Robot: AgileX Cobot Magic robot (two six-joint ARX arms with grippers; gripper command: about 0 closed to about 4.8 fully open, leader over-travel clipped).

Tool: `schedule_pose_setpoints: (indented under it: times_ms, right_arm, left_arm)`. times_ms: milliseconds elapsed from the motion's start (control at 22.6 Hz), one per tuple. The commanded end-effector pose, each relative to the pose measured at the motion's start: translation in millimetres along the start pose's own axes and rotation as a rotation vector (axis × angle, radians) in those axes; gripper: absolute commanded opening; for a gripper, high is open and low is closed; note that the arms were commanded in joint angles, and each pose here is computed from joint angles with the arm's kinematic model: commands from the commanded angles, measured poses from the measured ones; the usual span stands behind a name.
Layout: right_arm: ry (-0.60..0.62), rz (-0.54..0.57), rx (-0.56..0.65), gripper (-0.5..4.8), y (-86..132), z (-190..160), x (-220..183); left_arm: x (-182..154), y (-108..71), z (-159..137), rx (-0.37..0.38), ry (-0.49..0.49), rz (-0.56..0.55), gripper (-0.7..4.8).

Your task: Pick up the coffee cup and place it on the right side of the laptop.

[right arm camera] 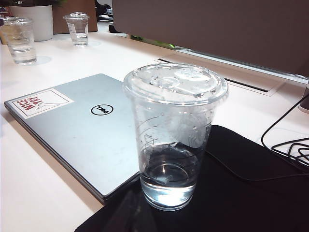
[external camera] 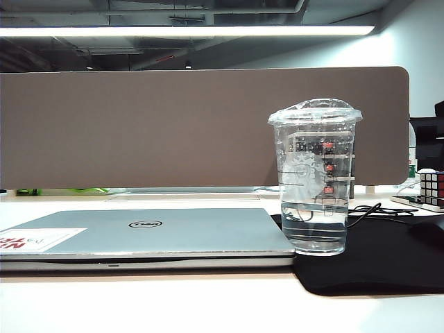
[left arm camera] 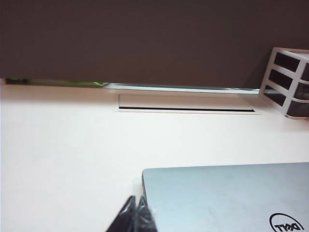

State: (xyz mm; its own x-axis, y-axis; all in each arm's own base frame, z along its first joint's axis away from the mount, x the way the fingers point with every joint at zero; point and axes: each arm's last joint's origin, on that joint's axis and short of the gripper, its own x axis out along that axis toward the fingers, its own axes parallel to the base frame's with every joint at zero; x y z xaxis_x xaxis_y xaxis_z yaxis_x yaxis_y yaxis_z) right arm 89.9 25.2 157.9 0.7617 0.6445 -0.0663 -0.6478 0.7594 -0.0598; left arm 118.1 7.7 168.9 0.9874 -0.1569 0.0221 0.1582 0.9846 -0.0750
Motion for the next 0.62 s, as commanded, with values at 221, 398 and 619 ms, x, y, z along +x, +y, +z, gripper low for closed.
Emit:
schedule_pose_setpoints:
  times_ms: [221, 398, 619]
  right_arm:
    - [0.026, -0.359, -0.007, -0.01, -10.5, -1.0, -1.7]
    - [0.020, -0.573, -0.021, -0.01, -16.4, 1.4, -4.7]
    - [0.016, -0.578, -0.059, -0.01, -16.6, 2.9, -4.9]
  left_arm:
    - [-21.3, -3.9, 0.0, -0.050, -0.015, 0.085, -0.06]
    - [-20.5, -6.7, -1.9, -0.085, 0.000, 0.065, -0.06]
    - [-20.3, -7.0, -2.2, -0.031, 0.001, 0.082, -0.06]
